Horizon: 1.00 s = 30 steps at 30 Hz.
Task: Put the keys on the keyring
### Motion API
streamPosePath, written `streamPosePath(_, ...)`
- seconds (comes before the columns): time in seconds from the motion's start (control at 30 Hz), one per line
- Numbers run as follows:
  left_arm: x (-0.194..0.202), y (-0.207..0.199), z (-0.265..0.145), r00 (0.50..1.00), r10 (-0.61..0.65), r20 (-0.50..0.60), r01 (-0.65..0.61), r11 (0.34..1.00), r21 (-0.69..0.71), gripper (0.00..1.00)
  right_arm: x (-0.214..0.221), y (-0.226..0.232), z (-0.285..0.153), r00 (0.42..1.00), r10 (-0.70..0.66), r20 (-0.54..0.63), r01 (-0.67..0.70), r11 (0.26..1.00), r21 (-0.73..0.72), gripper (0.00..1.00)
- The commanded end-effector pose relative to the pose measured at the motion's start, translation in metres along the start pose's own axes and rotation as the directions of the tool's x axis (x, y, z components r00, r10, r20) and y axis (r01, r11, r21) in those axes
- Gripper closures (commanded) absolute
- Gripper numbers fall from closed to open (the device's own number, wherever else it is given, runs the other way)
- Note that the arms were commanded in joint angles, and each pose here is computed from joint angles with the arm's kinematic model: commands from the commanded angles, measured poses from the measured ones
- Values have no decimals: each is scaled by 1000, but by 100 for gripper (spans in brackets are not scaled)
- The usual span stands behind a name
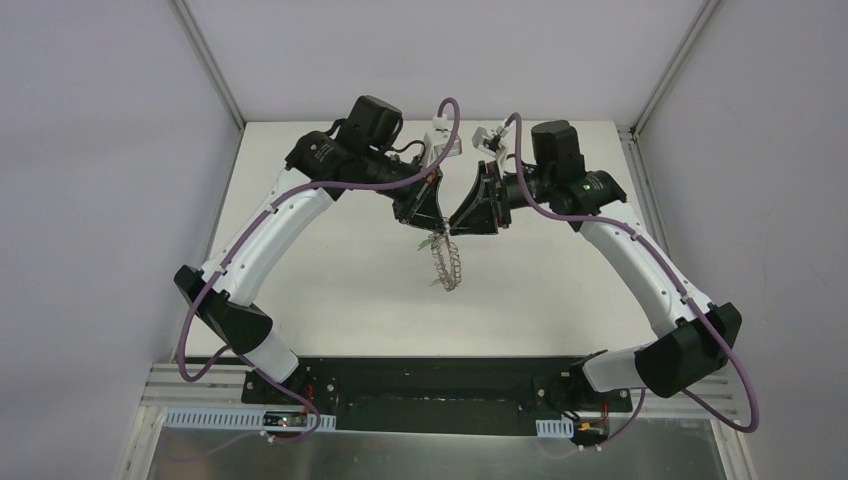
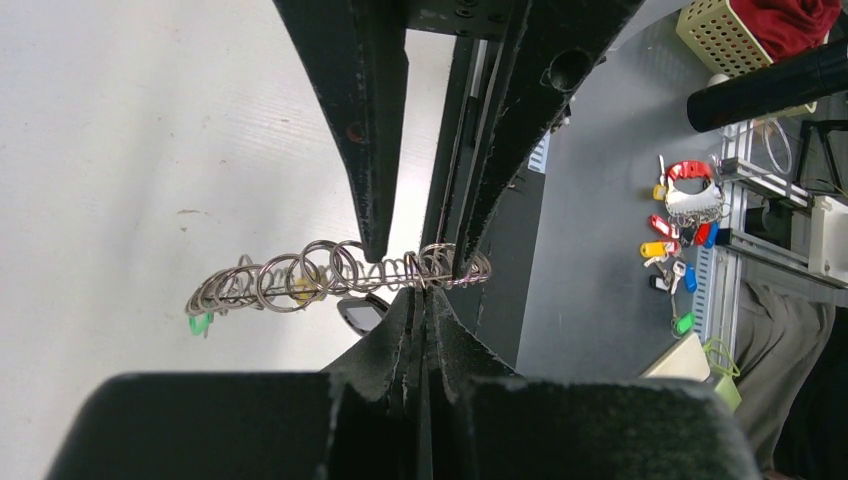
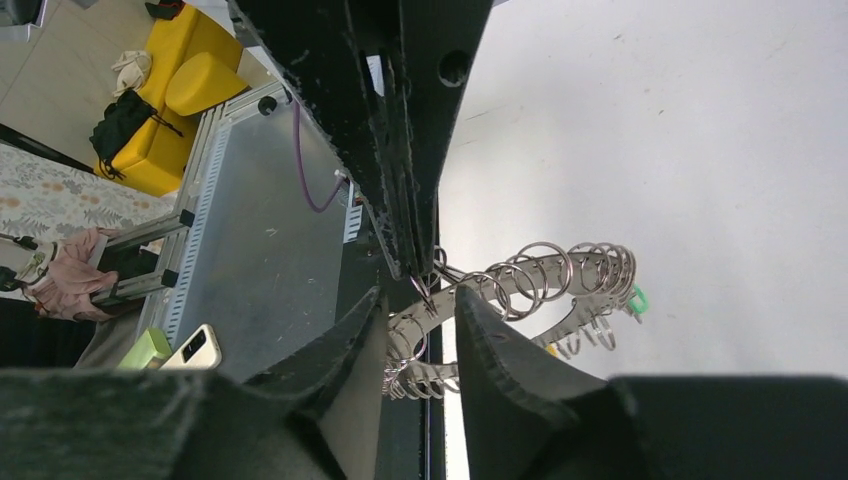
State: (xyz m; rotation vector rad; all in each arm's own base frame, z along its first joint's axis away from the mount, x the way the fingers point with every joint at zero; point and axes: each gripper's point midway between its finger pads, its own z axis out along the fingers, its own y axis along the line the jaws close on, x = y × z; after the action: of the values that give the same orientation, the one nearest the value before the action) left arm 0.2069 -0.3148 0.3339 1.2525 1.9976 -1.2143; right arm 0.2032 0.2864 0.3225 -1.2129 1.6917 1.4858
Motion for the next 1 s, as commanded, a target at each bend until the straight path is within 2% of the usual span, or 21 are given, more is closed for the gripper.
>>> streamPosePath(0.0, -10, -15, -5, 998, 45, 40, -47, 998, 46, 100, -16, 13, 0, 998, -60, 20, 61, 998, -31, 70)
streamPosePath(0.1, -10, -14, -5, 998, 45, 39, -46, 998, 43, 100, -16, 15, 0, 999, -49, 23, 50, 998, -41, 74)
streamPosePath(0.57, -12, -13, -5, 998, 42, 42, -44, 998, 37, 100, -2, 12, 5, 1000, -22, 6, 23, 999, -47, 78)
streamPosePath(0.7, -12, -13, -5, 998, 42, 42, -43, 998, 36, 100, 0, 12, 6, 1000, -17, 3, 17, 999, -50, 85)
streamPosePath(0.83, -12, -12, -5, 998, 43, 44, -44, 998, 34, 100, -4, 12, 7, 1000, -8, 9, 8, 999, -45, 100)
streamPosePath(0.97, -14, -16, -7, 997, 55, 59, -58, 997, 53, 100, -13, 12, 5, 1000, -2, 24, 3, 1000, -31, 100)
